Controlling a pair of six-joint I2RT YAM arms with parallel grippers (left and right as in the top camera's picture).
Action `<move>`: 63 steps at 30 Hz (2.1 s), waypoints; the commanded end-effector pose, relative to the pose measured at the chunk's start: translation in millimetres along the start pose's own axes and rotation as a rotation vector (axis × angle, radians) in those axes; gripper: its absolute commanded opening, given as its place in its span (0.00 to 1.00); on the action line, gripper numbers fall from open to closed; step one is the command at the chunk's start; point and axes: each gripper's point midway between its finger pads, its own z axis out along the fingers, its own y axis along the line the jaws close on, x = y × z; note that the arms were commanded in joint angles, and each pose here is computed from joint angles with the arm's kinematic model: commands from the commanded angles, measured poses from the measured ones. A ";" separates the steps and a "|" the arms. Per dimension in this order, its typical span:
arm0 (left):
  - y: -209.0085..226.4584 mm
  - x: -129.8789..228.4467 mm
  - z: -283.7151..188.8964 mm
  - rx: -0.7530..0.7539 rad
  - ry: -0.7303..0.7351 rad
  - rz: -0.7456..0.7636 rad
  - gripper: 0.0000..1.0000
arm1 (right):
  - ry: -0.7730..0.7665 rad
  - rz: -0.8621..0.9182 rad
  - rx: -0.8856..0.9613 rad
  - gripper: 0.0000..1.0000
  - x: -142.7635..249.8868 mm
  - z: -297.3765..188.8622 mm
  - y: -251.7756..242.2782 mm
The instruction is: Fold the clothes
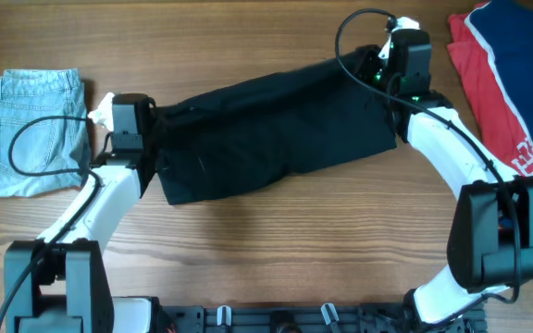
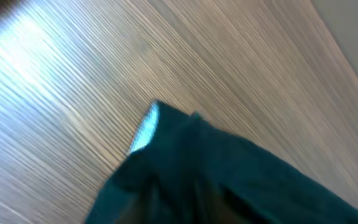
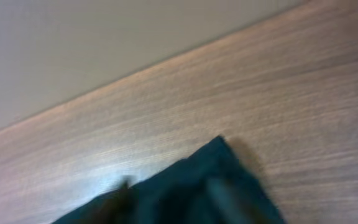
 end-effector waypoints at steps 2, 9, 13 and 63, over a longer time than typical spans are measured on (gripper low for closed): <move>8.1 -21.5 -0.8 -0.042 -0.080 0.013 1.00 | -0.047 -0.087 -0.004 1.00 -18.6 2.0 1.1; -33.2 -33.5 -36.4 0.135 -0.064 0.030 1.00 | 0.080 -0.052 0.095 1.00 5.9 -1.1 -37.1; -39.4 0.3 -33.7 0.151 0.055 0.071 0.78 | 0.179 -0.082 0.103 1.00 26.8 -5.0 -50.3; 25.1 110.8 -20.2 -0.108 0.444 0.301 0.15 | 0.555 0.000 0.603 1.00 145.1 -128.3 -125.3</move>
